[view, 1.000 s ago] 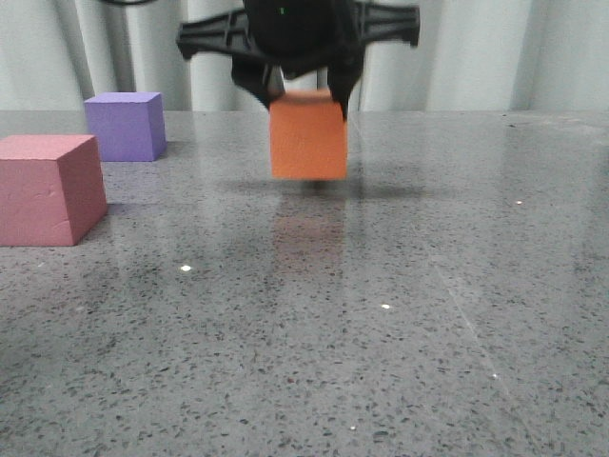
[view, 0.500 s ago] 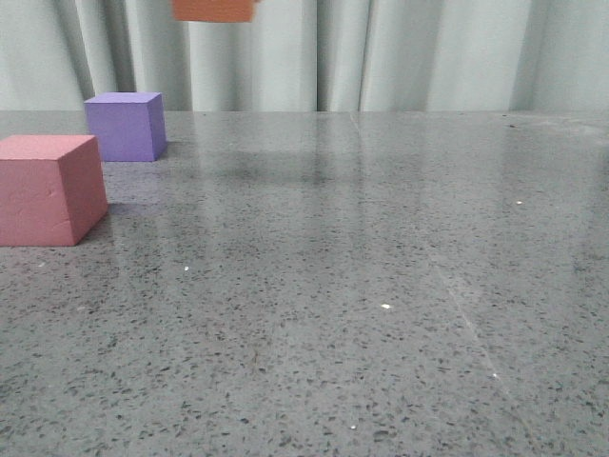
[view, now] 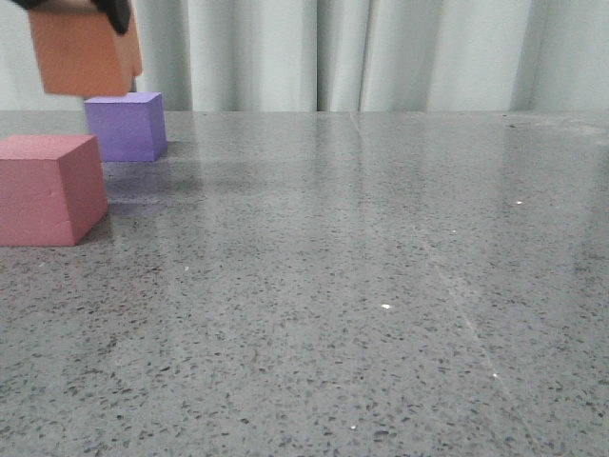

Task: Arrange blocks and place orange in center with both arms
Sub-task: 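Lower the orange cube between the purple and pink cubes and release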

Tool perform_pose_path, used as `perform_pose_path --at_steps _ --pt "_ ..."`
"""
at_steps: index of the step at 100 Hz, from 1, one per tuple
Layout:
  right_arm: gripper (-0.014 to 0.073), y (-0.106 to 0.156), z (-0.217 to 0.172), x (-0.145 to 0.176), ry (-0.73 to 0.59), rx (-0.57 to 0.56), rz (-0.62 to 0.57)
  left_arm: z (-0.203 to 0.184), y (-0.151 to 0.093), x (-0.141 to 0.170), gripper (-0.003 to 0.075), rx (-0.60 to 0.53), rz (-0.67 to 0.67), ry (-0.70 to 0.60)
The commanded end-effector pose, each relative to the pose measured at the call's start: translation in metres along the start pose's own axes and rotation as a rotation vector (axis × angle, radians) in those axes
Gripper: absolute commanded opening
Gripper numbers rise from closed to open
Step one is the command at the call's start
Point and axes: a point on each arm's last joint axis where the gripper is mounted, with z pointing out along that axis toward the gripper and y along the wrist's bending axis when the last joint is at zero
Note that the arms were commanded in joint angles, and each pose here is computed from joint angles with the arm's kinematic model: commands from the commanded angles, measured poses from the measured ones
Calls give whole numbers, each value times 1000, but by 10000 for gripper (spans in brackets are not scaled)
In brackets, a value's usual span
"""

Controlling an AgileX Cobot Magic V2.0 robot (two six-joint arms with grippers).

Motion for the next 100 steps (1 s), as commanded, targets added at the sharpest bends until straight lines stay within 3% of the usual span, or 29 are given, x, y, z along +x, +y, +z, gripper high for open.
perform_pose_path --at_steps 1,28,62,100 --pt "-120 1 -2 -13 -107 -6 -10 -12 4 -10 113 63 -8 -87" --pt "-120 1 -2 -13 -107 -6 -10 3 18 4 113 48 -37 -56" --pt "-120 1 -2 -13 -107 -6 -10 10 14 13 113 110 -27 -66" --pt "-120 1 -2 -13 -107 -6 -10 35 16 22 113 81 -32 -7"
